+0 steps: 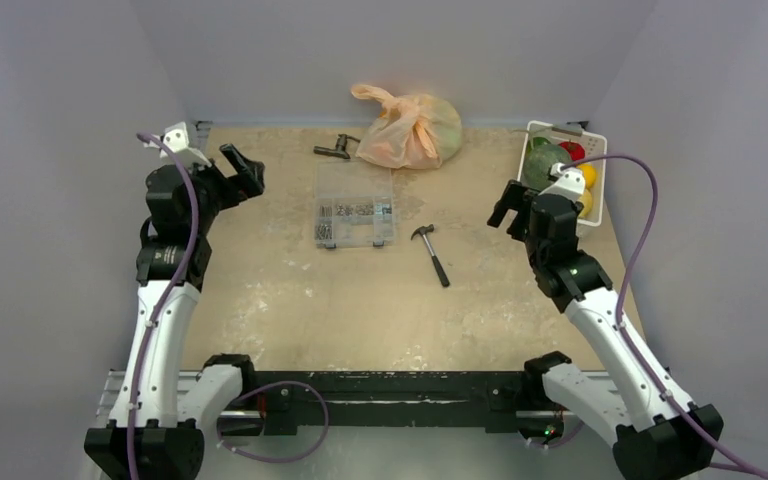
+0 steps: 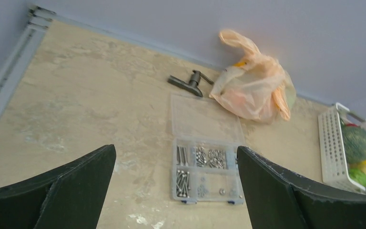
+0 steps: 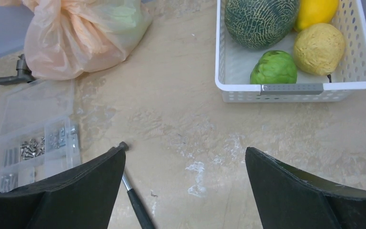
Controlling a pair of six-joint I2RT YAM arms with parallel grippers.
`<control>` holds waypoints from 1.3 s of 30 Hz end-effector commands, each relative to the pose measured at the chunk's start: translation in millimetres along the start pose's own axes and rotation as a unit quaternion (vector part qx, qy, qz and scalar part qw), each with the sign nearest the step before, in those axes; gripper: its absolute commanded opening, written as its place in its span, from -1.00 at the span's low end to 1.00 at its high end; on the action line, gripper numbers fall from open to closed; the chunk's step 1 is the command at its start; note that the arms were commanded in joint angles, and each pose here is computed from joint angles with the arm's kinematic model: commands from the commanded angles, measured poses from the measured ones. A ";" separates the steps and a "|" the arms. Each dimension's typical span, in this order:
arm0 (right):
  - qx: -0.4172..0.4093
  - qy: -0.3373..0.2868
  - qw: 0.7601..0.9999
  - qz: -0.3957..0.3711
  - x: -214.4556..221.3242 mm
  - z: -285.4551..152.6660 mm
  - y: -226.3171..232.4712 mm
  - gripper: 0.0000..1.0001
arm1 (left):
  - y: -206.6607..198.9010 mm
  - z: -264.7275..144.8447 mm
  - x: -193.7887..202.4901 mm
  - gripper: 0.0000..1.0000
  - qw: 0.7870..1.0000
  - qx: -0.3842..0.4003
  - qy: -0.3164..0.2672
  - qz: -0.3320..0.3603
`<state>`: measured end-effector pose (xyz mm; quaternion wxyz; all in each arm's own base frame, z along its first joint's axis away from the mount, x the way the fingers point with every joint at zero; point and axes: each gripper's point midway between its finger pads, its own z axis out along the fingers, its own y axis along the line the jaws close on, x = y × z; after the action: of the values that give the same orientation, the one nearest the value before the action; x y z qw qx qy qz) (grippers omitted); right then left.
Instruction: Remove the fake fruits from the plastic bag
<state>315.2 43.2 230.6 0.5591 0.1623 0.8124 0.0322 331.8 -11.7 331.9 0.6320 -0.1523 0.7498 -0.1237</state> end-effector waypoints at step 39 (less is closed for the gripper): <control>-0.215 -0.014 0.970 0.113 -31.0 198.9 195.4 0.98 | -123.6 -8.7 115.7 0.99 0.923 0.302 0.229 0.064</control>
<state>509.4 168.7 186.0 0.5368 0.1277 0.8079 0.2070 309.3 -162.3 250.7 0.4326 0.0912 0.8366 -0.3234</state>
